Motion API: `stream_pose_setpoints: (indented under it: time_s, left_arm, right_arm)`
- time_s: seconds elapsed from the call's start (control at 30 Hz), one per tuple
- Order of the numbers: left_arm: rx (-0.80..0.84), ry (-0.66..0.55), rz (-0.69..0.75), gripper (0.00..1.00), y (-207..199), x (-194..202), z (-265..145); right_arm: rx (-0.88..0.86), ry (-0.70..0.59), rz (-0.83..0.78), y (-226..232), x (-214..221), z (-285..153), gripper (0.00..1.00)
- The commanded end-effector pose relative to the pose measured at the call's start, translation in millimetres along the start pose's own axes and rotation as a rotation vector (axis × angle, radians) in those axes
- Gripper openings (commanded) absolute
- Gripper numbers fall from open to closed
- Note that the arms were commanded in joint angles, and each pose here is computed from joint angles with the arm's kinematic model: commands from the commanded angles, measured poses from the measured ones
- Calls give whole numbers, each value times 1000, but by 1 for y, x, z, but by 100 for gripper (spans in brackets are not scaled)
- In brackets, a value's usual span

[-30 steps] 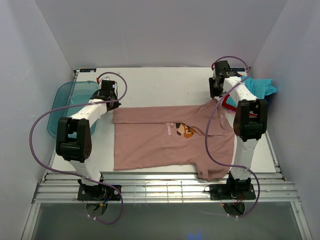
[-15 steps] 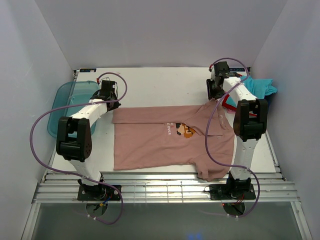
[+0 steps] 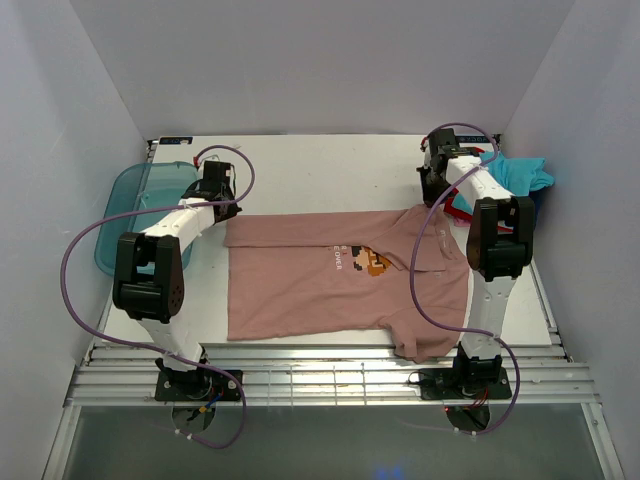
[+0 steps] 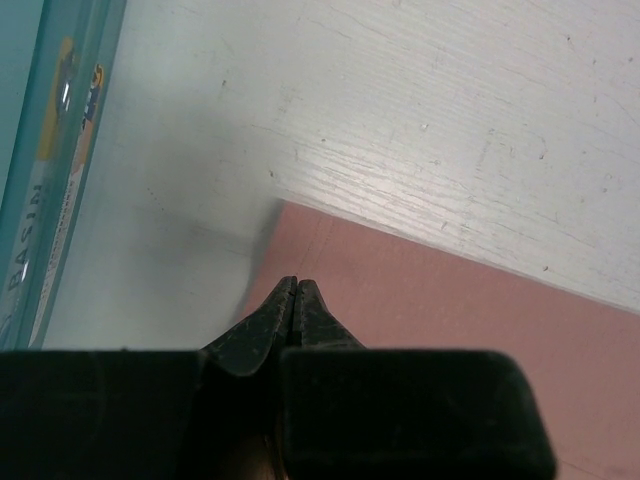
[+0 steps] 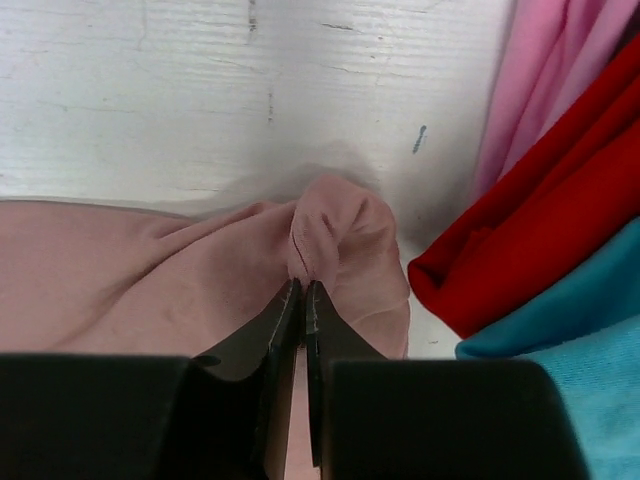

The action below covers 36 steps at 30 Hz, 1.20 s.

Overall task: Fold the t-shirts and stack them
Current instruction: Fold the tshirt

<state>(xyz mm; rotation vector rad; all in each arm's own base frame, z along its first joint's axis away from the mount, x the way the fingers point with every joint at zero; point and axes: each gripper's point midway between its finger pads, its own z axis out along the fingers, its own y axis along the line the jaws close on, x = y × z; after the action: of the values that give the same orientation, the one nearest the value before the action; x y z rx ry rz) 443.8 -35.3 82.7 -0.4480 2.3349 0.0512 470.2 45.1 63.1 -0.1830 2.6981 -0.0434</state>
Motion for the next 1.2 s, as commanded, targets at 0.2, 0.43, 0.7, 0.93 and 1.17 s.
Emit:
stream_pose_setpoints:
  time_s: [0.2, 0.43, 0.7, 0.93, 1.17]
  left_arm:
    - [2, 17, -19, 8, -2, 8, 6]
    - [-6, 50, -17, 6, 1, 27, 20]
    - [-58, 105, -18, 1, 8, 49, 43]
    - [-127, 102, -6, 0, 7, 37, 73]
    - [-176, 74, -15, 0, -2, 4, 109]
  right_arm:
    - [110, -28, 36, -42, -22, 0, 11]
    - [98, 13, 30, -46, -19, 22, 10]
    - [111, 20, 34, -48, -22, 41, 9]
    - [144, -36, 61, -53, -41, 56, 9]
    - [166, -139, 96, -58, -74, 64, 11]
